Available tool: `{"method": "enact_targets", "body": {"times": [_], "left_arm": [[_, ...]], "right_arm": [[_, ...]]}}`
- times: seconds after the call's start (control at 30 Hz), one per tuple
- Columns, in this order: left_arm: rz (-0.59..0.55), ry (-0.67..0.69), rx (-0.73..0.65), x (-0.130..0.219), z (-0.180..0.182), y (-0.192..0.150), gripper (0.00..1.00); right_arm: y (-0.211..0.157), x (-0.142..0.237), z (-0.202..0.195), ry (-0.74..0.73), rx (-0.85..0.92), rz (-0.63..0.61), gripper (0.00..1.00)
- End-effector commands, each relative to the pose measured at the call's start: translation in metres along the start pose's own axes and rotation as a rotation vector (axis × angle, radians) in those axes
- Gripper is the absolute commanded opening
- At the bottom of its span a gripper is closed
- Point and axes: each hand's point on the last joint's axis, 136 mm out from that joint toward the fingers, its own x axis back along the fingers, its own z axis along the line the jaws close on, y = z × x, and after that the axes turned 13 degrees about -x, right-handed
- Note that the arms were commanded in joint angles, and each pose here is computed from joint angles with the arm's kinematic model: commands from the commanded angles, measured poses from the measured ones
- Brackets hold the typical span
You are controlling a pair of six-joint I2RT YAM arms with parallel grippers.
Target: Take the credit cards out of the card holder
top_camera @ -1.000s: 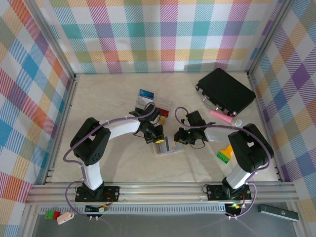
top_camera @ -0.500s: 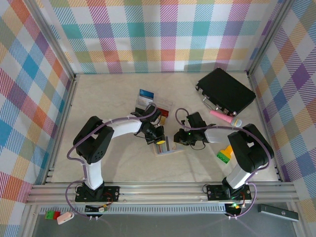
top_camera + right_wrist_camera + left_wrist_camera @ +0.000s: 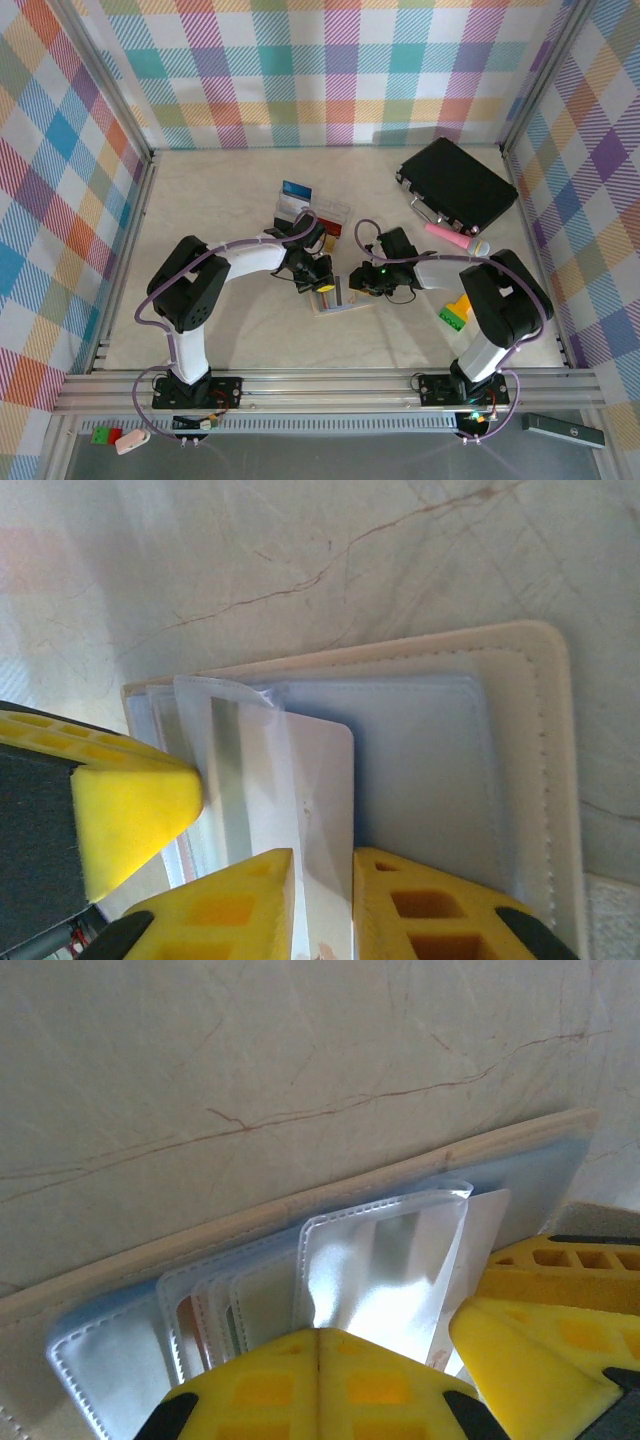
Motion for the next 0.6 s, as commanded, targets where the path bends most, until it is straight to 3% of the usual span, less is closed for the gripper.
{"method": "enact_targets", "body": {"times": [0.0,0.27,0.57], "left_arm": [[0.046,0.11,0.032,-0.01,0.03,-0.021,0.02],[0.035,0.121,0.035,-0.007,0.032,-0.02,0.04],[0.012,0.1,0.022,0.003,0.023,-0.017,0.12]], "right_arm": [[-0.002,-0.003,0.002,0.029,-0.001,0.022,0.19],[0.008,0.012,-0.006,-0.017,-0.001,-0.096,0.06],[0.005,0.047,-0.001,-0.021,0.065,-0.191,0.04]]}}
